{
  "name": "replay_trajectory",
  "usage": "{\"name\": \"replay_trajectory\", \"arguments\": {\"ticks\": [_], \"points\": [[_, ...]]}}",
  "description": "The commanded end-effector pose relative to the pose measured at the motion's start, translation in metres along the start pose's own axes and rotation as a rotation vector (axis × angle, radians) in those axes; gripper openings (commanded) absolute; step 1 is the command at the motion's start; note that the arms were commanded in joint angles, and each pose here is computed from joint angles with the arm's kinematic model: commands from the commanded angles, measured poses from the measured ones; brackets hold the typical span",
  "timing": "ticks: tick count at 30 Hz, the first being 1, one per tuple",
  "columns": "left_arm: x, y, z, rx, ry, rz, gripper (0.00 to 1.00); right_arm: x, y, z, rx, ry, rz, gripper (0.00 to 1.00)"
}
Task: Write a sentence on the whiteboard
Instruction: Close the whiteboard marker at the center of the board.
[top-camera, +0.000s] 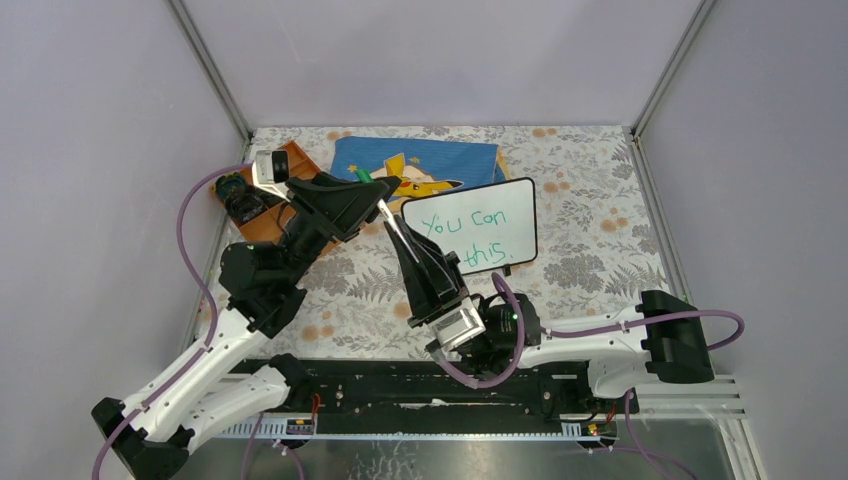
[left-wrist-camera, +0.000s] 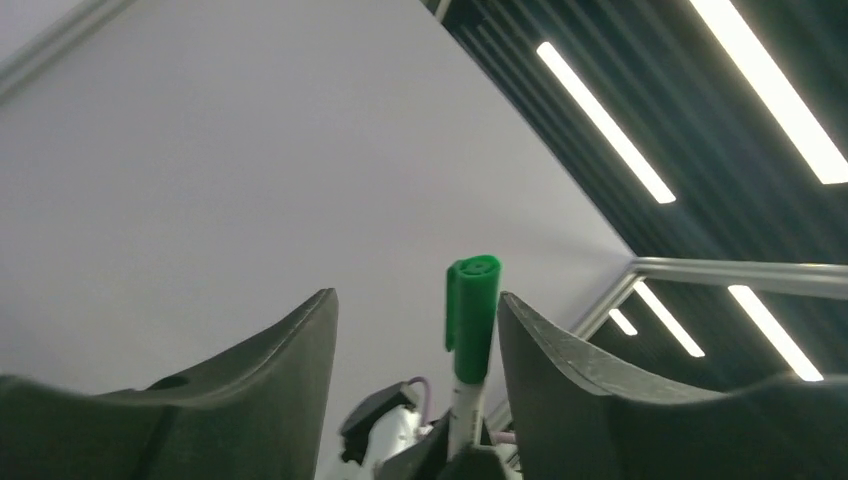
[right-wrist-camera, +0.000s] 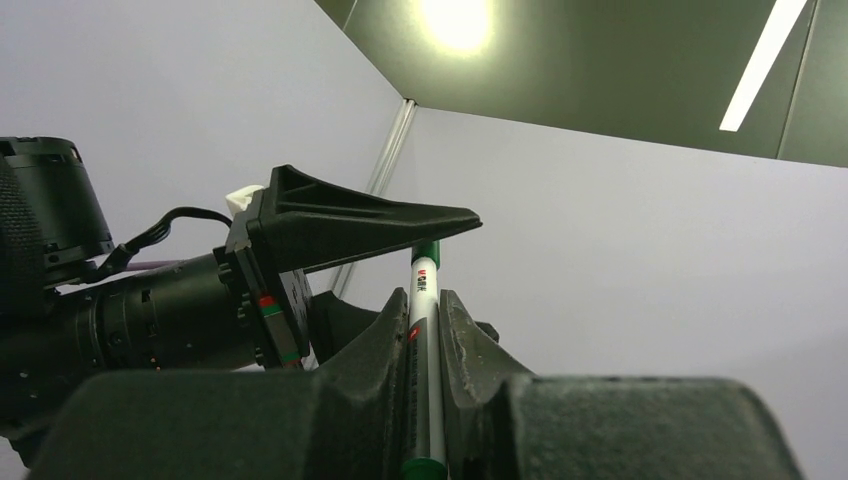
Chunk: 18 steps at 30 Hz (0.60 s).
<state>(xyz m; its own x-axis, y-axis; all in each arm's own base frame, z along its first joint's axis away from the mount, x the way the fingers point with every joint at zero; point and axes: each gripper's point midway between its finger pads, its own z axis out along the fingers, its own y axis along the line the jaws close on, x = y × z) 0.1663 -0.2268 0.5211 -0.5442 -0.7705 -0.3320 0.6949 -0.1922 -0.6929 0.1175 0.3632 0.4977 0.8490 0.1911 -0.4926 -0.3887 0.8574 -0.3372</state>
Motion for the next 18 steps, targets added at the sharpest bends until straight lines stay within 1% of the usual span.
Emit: {"name": "replay_trajectory", "arguments": {"ticks": [1,2,3,7,10,18], "points": [[-0.003,-0.009,0.001,0.003,-0.002,0.033,0.72,-0.024,-0.028,0.003,0.093,-0.088,0.060,0.00],[-0.005,-0.010,0.001,0.000,-0.007,0.038,0.76,-0.024,-0.029,0.002,0.093,-0.086,0.061,0.00],[-0.006,-0.010,0.001,-0.002,-0.014,0.044,0.77,-0.024,-0.030,0.002,0.094,-0.085,0.064,0.00],[-0.013,-0.012,0.000,-0.012,-0.049,0.063,0.76,-0.023,-0.031,-0.001,0.093,-0.078,0.077,0.00],[-0.018,-0.016,-0.001,-0.008,-0.069,0.077,0.71,-0.022,-0.034,-0.003,0.096,-0.073,0.086,0.00],[-0.021,-0.018,-0.004,-0.011,-0.088,0.088,0.51,-0.020,-0.038,-0.007,0.105,-0.058,0.098,0.00]]}}
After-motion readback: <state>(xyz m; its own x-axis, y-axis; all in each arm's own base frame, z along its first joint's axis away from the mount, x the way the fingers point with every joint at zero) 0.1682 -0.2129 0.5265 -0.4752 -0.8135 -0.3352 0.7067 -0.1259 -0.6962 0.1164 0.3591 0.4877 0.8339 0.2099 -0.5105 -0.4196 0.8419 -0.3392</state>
